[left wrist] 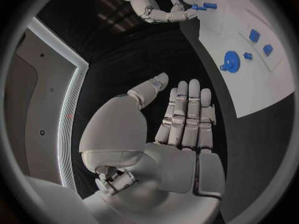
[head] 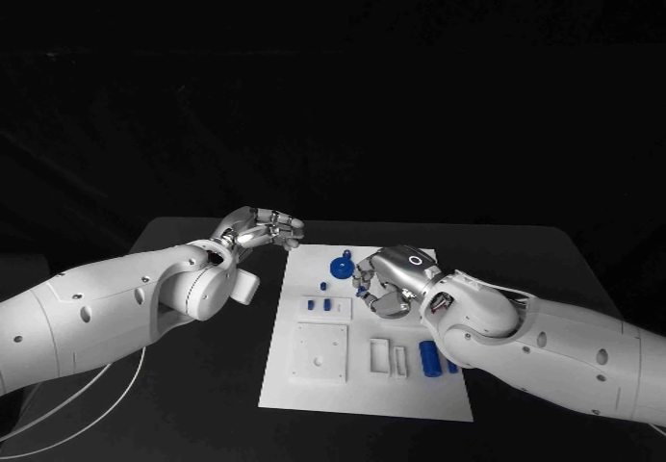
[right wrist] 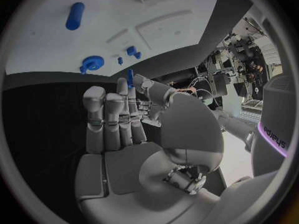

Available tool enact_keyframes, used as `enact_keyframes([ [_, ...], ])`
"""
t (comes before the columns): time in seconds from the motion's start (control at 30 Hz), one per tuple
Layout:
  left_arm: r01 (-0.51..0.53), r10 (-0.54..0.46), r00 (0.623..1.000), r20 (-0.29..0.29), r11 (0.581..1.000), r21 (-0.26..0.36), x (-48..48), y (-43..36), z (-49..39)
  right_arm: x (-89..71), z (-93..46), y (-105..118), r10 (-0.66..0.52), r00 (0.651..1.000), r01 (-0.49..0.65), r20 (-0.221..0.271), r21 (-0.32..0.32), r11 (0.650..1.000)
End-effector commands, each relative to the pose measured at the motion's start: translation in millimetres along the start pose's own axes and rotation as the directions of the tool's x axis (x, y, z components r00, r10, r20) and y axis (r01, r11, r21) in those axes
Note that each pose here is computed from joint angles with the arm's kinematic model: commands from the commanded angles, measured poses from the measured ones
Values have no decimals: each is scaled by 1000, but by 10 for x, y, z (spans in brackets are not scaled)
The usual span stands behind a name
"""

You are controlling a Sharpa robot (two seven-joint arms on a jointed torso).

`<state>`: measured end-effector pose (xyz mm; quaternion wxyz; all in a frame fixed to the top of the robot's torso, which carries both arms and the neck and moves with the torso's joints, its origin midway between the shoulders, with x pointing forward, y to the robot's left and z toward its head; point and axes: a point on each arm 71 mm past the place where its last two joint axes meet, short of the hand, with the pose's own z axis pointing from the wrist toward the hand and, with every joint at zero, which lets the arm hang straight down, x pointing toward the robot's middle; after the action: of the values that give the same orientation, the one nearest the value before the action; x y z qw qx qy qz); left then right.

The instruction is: Assemble the parts on the task board

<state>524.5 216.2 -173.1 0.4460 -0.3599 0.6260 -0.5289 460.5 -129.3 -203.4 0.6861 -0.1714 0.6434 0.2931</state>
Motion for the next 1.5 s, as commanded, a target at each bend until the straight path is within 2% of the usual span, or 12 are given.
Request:
enact_keyframes([
  [0.03,14,-14,1000,13,1000,18,15,-25,17,93,15,137,-44,998,42,-33,-51,998],
  [0.37,18,-18,1000,16,1000,24,64,-37,45,425,17,376,-88,991,78,-101,-101,992],
  [0.7,20,-20,1000,7,999,25,107,-45,57,684,-3,527,-91,986,74,-137,-121,990],
  [1.0,21,-21,1000,5,999,25,110,-45,58,775,-2,522,-111,985,97,-135,-108,989],
  [1.23,21,-21,1000,6,1000,23,103,-42,56,773,-8,499,-122,985,111,-120,-98,989],
  [1.5,22,-22,1000,2,1000,21,108,-41,58,785,-11,486,-129,983,116,-134,-96,989],
])
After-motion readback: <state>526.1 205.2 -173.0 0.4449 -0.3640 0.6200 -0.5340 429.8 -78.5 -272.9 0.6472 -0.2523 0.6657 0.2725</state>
